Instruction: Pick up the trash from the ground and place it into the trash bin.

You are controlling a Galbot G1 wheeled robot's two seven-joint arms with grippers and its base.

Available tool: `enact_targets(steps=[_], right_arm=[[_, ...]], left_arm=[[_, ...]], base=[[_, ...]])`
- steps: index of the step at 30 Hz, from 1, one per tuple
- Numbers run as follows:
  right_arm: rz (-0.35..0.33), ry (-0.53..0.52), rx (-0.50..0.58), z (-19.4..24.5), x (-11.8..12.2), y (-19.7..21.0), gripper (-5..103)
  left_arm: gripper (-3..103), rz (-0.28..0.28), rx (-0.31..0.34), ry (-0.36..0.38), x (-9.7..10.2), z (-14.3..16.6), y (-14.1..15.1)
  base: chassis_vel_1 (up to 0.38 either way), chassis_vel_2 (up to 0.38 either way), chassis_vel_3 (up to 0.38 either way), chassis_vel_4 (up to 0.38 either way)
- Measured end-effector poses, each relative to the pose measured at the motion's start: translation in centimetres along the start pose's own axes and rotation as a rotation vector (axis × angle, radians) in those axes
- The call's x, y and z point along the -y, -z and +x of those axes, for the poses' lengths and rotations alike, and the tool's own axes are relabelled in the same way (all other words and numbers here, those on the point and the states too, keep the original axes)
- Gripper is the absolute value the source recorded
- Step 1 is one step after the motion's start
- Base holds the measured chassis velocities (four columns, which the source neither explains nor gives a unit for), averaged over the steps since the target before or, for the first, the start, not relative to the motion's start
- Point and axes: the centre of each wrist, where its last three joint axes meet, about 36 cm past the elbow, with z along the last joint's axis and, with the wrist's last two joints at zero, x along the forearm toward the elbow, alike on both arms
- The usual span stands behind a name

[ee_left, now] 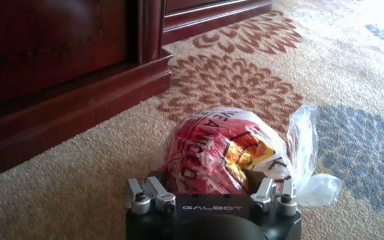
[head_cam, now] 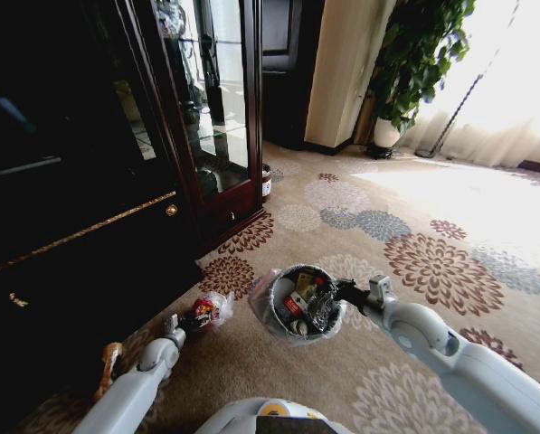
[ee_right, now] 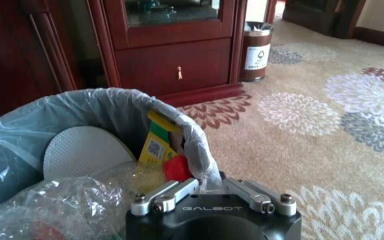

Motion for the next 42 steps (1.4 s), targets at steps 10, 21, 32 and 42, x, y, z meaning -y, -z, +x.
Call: enact_targets(steps=[10, 21, 32, 42], right_arm=[[0.002, -0.003, 0.007, 0.1, 0.5, 0.2, 1], [-0.019, -0.029, -0.002, -0.8, 1.1, -0.4, 1], [-0.172, -0.103, -0.164, -4.3, 1.1, 1.3, 1], [-0.168, -0.054, -0.221, -7.4, 0.3, 5.2, 1]], left_arm=[[45, -0.004, -0.003, -0.017, 0.4, -1.3, -0.9], [15, -0.155, 0.272, -0.103, -3.8, 4.2, 1.6], [4, -0.419, 0.738, -0.383, 1.9, 12.3, 13.8], [4, -0.532, 0.778, -0.615, 9.4, 17.1, 17.4]], base=[[0.000, 0.000, 0.000, 0.000], [0.000, 0.000, 0.000, 0.000], [0.000, 0.000, 0.000, 0.000], [0.000, 0.000, 0.000, 0.000]])
